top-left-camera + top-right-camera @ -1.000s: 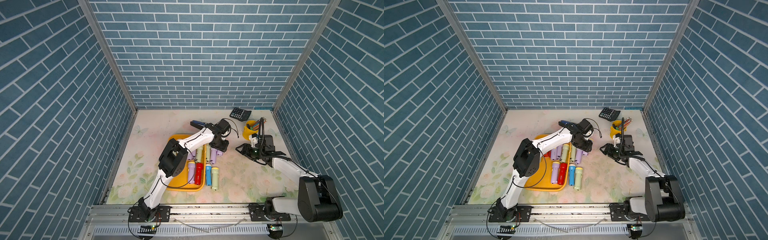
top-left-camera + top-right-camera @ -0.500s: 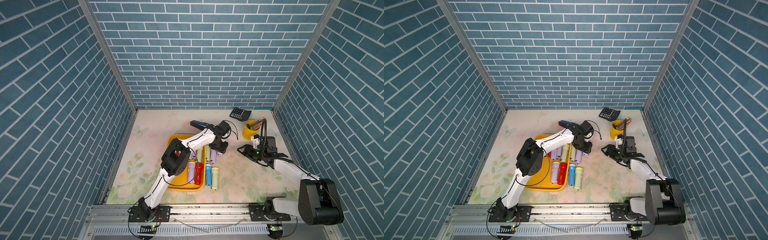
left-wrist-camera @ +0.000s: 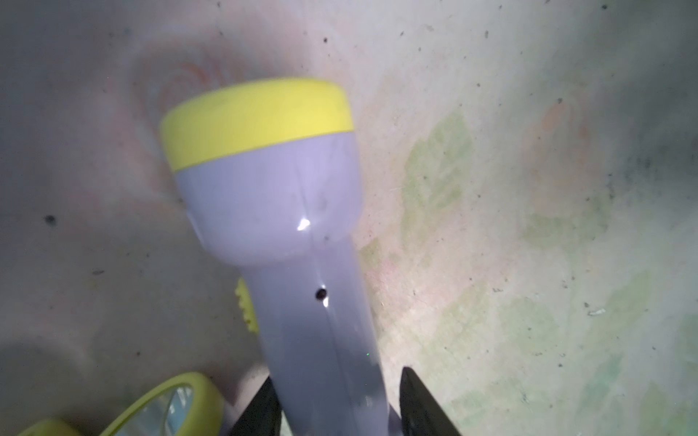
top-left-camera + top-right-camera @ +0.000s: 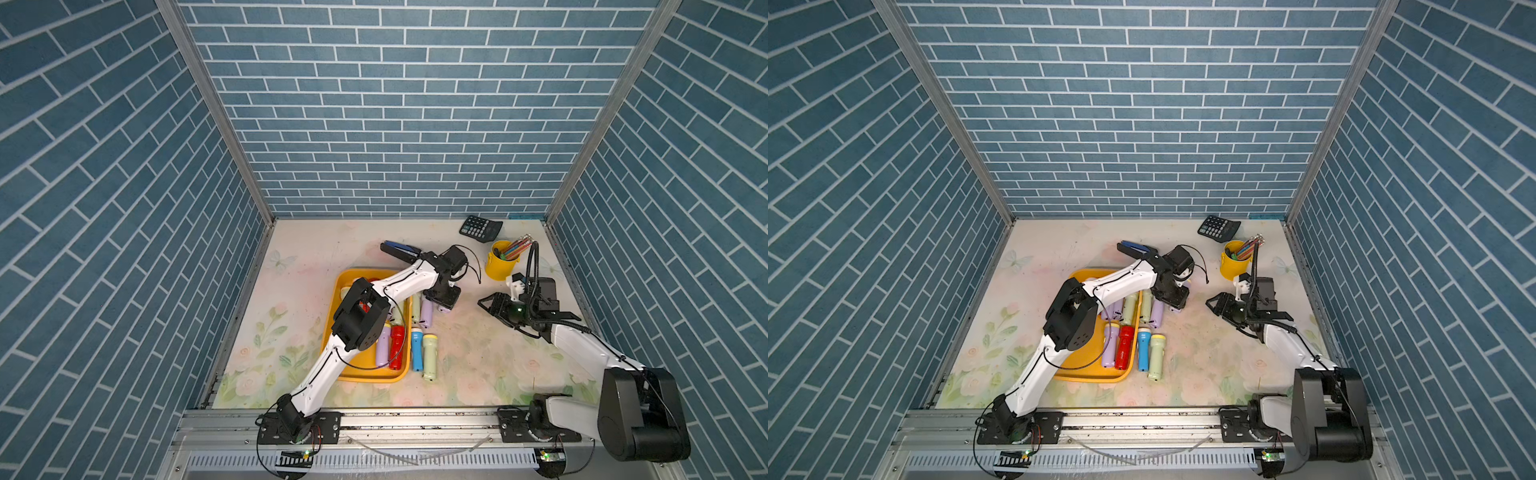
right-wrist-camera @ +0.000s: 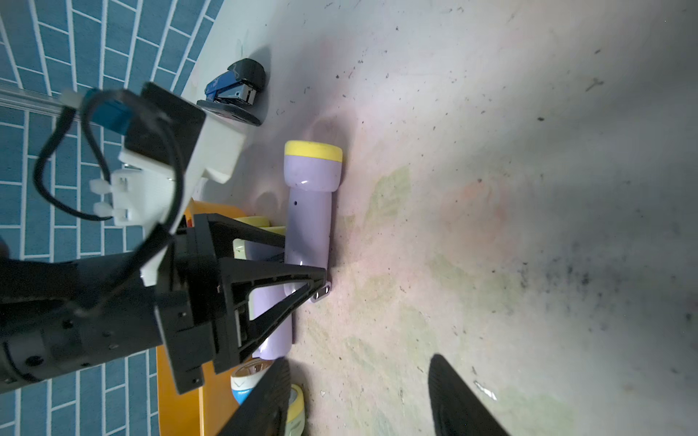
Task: Put the flashlights into the storage boxes
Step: Pick up the flashlight from the center of the board.
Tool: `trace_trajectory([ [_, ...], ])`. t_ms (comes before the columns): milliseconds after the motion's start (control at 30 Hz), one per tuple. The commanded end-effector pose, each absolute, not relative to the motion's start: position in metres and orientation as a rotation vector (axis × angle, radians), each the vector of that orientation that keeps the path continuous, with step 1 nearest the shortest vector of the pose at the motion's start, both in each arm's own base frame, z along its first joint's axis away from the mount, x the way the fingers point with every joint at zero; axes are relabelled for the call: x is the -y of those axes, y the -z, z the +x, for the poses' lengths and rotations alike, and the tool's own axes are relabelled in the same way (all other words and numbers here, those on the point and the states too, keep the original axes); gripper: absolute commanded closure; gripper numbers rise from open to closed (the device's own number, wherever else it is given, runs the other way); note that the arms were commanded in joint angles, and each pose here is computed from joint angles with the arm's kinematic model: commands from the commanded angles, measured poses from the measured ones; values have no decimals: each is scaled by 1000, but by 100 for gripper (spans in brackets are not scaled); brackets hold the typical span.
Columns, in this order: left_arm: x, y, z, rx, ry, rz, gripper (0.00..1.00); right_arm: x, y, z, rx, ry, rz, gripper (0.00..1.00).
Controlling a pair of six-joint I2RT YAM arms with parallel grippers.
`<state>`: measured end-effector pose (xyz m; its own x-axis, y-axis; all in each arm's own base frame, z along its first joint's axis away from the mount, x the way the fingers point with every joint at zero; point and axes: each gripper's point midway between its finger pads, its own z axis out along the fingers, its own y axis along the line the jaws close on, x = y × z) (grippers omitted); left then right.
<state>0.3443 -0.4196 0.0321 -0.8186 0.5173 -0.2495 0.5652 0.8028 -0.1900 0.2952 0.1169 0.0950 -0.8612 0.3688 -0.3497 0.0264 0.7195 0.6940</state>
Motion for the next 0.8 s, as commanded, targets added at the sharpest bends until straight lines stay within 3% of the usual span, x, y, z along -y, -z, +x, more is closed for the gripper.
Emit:
trace_trajectory([
  [0,417,-22,339,-2820,292,903,54,-115,-92,285,-2466,-967,272,41],
  [400,429,-54,339,-2750,350,908,67,-110,-97,276,-2454,-958,286,41],
  [767,438,-133,331,-2595,517,889,70,-112,-118,270,-2401,-985,300,40],
])
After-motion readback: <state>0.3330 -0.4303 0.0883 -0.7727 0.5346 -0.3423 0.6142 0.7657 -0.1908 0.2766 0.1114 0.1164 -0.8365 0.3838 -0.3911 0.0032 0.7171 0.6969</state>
